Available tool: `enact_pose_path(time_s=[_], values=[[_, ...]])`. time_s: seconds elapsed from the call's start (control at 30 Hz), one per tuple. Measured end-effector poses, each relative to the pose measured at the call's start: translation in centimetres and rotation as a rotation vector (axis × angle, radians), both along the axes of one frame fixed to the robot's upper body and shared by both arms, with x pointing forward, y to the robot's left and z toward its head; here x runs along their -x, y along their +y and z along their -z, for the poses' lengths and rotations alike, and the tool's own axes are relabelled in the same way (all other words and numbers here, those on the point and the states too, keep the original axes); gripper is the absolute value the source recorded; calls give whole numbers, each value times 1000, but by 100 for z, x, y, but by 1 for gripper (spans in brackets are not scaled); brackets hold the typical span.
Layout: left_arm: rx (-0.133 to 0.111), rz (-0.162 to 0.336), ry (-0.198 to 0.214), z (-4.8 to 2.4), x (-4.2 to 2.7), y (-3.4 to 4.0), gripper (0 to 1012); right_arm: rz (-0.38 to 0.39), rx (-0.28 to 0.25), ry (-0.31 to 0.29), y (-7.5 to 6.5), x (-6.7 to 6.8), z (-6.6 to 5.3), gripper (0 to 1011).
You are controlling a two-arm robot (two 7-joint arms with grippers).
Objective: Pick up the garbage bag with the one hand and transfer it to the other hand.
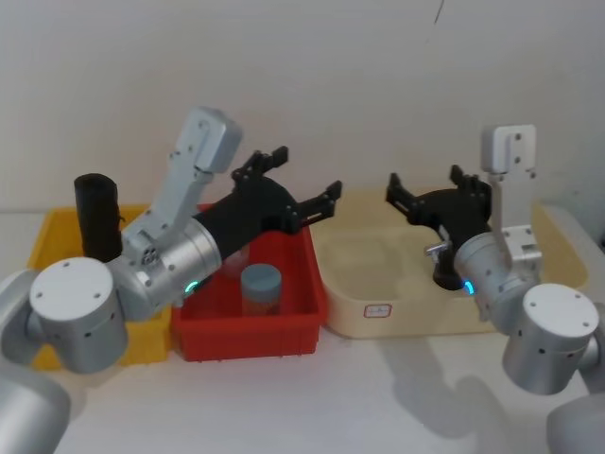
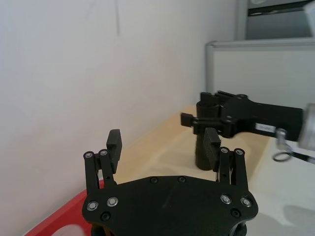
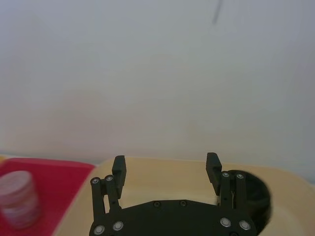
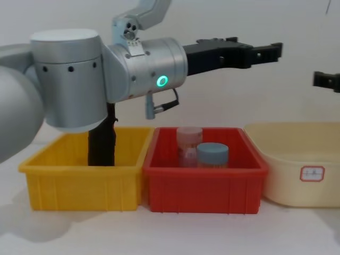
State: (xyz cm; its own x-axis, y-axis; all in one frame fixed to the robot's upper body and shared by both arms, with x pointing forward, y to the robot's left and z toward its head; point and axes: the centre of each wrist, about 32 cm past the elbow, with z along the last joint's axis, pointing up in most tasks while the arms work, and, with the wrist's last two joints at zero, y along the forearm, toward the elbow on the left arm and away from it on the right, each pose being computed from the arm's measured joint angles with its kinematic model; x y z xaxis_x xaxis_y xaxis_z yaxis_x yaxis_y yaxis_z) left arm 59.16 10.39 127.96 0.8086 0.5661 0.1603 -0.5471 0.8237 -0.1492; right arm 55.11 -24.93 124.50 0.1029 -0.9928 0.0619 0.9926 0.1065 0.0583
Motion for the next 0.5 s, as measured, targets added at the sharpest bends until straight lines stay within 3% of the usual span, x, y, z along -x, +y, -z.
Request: enact_pose_path(time_s=[0.5], values=[[34, -224, -82, 22, 358, 272, 1001, -140, -21, 14, 348, 200, -13, 1000]])
